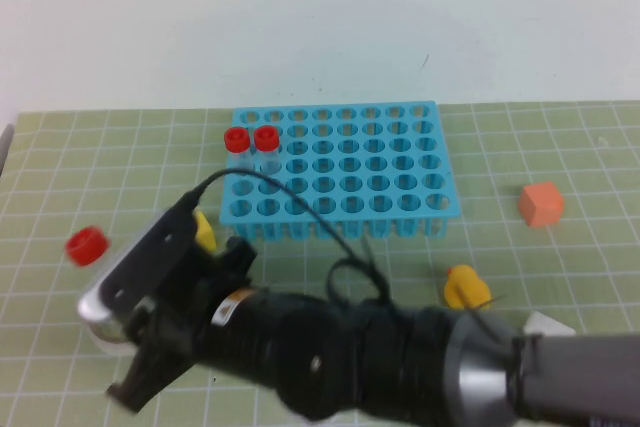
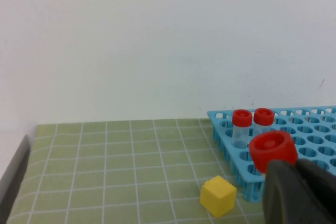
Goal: Place the test tubes
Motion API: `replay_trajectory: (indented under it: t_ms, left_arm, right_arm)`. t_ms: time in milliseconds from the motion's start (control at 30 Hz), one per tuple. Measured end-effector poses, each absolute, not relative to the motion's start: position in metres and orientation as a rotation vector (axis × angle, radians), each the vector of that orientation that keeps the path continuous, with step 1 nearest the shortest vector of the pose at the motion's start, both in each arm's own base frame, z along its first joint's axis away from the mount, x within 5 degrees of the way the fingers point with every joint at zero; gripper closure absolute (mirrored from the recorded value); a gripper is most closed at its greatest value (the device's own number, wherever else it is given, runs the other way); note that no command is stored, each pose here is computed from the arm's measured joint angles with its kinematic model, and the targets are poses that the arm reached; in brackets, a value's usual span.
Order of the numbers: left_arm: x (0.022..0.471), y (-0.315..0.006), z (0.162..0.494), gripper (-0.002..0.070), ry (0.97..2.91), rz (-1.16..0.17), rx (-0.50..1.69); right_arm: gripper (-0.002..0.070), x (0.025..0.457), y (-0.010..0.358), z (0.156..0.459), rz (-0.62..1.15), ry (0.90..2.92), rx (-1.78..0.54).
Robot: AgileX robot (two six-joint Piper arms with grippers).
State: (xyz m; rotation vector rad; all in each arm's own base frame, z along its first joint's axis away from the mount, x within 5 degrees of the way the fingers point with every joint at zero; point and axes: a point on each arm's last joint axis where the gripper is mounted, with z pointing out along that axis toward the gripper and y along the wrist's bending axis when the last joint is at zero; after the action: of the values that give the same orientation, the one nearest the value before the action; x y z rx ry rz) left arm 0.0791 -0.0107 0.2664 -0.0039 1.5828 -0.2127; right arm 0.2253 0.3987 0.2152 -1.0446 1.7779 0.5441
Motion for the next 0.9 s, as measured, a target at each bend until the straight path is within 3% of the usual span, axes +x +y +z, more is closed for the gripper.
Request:
replay_trajectory:
  t_ms: [100, 200, 367, 433, 533, 900]
  left_arm:
    - [0.079, -0.011, 0.266, 0.0652, 1.583, -0.226, -0.018]
    - [0.079, -0.012, 0.264, 0.0554, 1.611, -0.243, -0.019]
    - [0.078, -0.015, 0.262, 0.0235, 1.635, -0.27, 0.011]
    - [0.078, -0.015, 0.261, 0.015, 1.643, -0.268, 0.017]
    - [0.078, -0.015, 0.26, 0.0118, 1.653, -0.267, 0.021]
    - [0.078, -0.015, 0.259, 0.0116, 1.664, -0.277, 0.014]
  right_arm:
    - [0.0441, 0.211, 0.407, 0.216, 0.564, 1.757, -1.056]
    - [0.0441, 0.201, 0.412, 0.217, 0.578, 1.743, -1.069]
    - [0.0441, 0.187, 0.419, 0.218, 0.593, 1.717, -1.08]
    - [0.0441, 0.184, 0.421, 0.218, 0.606, 1.721, -1.077]
    - [0.0442, 0.179, 0.423, 0.219, 0.619, 1.721, -1.077]
    - [0.0441, 0.156, 0.412, 0.239, 0.6, 1.617, -1.129]
